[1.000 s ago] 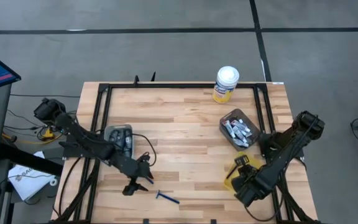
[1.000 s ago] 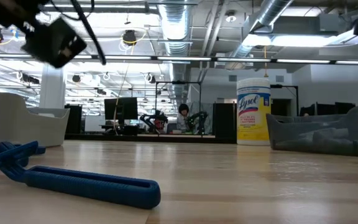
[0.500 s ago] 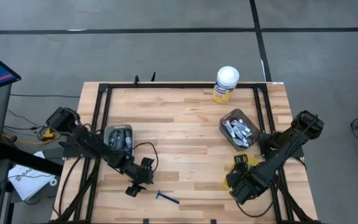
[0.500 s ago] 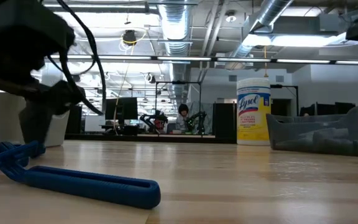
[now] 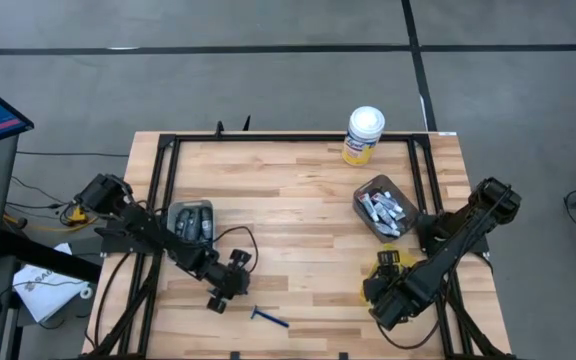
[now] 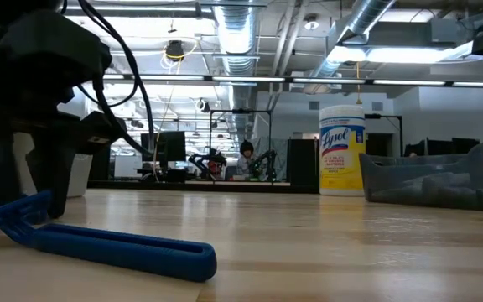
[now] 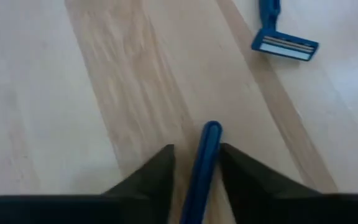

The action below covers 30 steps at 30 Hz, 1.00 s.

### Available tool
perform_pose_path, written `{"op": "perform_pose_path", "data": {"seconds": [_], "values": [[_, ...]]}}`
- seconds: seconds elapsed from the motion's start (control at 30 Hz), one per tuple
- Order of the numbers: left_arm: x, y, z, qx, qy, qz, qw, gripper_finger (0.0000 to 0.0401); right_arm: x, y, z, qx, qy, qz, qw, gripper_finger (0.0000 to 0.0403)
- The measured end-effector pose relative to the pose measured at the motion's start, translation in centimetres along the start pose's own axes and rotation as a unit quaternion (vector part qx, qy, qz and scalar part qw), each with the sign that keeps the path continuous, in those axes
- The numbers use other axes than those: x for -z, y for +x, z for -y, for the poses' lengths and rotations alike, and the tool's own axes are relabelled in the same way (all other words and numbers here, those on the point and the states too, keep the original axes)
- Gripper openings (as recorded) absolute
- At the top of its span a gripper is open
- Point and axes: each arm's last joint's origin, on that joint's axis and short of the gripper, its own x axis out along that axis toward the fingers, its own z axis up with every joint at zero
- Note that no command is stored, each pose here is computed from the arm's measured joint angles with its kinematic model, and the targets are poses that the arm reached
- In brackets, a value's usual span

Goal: Pick & Place Travel size toiletries
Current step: Put the blue razor into the yellow bin

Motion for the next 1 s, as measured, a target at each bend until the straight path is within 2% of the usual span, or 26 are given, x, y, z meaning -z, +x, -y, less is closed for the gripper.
{"op": "perform_pose_path", "data": {"seconds": [0.13, 0.2, 0.37, 0.57, 0.83, 0.93, 1.0], "values": [[0.0, 0.1, 0.0, -0.001, 0.0, -0.002, 1.0, 0.0037, 0.0, 0.0, 0.0, 0.0, 0.004, 0.0, 1.0, 0.0168], [0.1, 0.1, 0.0, -0.001, -0.001, -0.002, 1.0, 0.0017, 0.0, 0.0, 0.0, 0.0, 0.005, 0.0, 1.0, 0.0165], [0.1, 0.1, 0.0, -0.001, -0.002, -0.002, 1.0, 0.0029, 0.0, 0.0, 0.0, -0.001, 0.005, 0.001, 1.0, 0.0159], [-0.2, -1.8, -0.3, -0.009, -0.012, 0.019, 1.0, 0.0016, -0.1, 0.0, 0.0, -0.002, 0.005, 0.003, 1.0, 0.0154], [-2.3, -6.6, -1.6, -0.04, -0.075, 0.135, 0.987, 0.0016, -0.5, 0.0, 0.1, 0.008, 0.012, 0.027, 1.0, 0.0153], [-3.5, -8.9, -2.3, -0.035, -0.104, 0.204, 0.973, 0.0016, -1.2, 0.1, 0.2, -0.004, 0.026, 0.043, 0.999, 0.0152], [-4.3, -10.5, -2.8, -0.039, -0.119, 0.267, 0.955, 0.0016, -1.7, 0.2, 0.5, -0.013, 0.039, 0.054, 0.998, 0.0153]]}}
